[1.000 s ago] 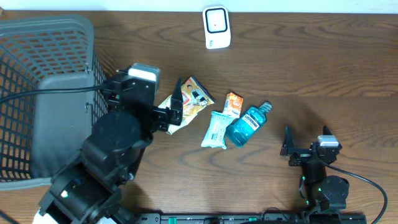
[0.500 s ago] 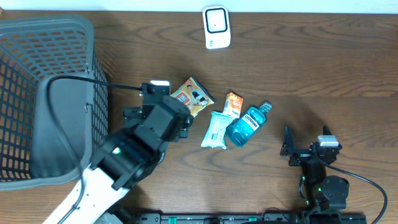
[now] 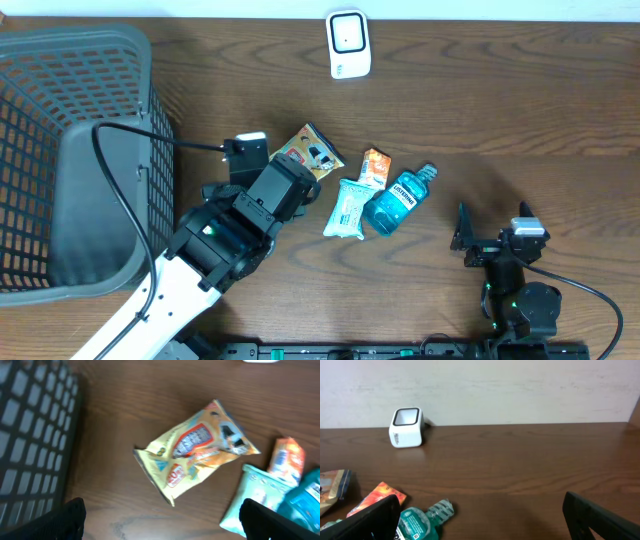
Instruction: Scan the item barcode
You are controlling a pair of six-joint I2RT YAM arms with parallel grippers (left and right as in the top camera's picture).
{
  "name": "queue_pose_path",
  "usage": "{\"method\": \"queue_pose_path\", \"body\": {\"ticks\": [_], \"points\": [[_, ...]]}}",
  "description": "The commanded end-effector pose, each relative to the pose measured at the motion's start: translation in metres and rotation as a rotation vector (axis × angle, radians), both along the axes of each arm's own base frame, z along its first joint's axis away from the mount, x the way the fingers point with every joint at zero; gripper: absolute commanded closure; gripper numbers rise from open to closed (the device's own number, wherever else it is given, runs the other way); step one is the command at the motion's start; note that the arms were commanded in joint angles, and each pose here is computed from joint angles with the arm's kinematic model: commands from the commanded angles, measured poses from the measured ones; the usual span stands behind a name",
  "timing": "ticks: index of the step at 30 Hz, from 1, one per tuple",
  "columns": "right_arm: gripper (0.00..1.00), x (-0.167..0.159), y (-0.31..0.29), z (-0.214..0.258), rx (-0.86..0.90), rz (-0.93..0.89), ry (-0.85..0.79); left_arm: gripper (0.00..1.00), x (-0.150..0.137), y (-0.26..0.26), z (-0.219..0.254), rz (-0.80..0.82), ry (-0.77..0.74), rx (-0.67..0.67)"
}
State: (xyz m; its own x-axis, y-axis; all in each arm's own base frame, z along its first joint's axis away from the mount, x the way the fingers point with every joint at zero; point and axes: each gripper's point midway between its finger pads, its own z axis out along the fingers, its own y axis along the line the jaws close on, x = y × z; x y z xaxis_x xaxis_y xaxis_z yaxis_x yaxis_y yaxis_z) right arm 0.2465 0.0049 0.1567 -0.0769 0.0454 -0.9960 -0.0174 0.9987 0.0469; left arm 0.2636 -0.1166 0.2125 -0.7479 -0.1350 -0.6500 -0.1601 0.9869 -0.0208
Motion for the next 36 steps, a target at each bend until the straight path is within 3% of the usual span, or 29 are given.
{"method": "queue_pose_path", "body": {"ticks": [1, 8, 15, 24, 36], "points": [[0.01, 0.000, -0.001, 0.000, -0.011, -0.006, 0.000, 0.02, -0.004, 0.022, -0.015, 0.147, -0.025, 0.016], [0.01, 0.000, -0.001, 0.000, -0.011, -0.006, 0.000, 0.02, -0.031, 0.039, -0.058, 0.265, 0.044, -0.030], [0.01, 0.000, -0.001, 0.000, -0.011, -0.007, 0.000, 0.03, -0.048, 0.055, -0.048, 0.313, 0.012, -0.088], [0.01, 0.000, -0.001, 0.000, -0.011, -0.006, 0.000, 0.02, -0.101, 0.120, -0.048, 0.688, 0.055, -0.128], [0.01, 0.000, -0.001, 0.000, -0.011, -0.006, 0.000, 0.02, -0.105, 0.147, -0.027, 0.766, -0.101, -0.126]]}}
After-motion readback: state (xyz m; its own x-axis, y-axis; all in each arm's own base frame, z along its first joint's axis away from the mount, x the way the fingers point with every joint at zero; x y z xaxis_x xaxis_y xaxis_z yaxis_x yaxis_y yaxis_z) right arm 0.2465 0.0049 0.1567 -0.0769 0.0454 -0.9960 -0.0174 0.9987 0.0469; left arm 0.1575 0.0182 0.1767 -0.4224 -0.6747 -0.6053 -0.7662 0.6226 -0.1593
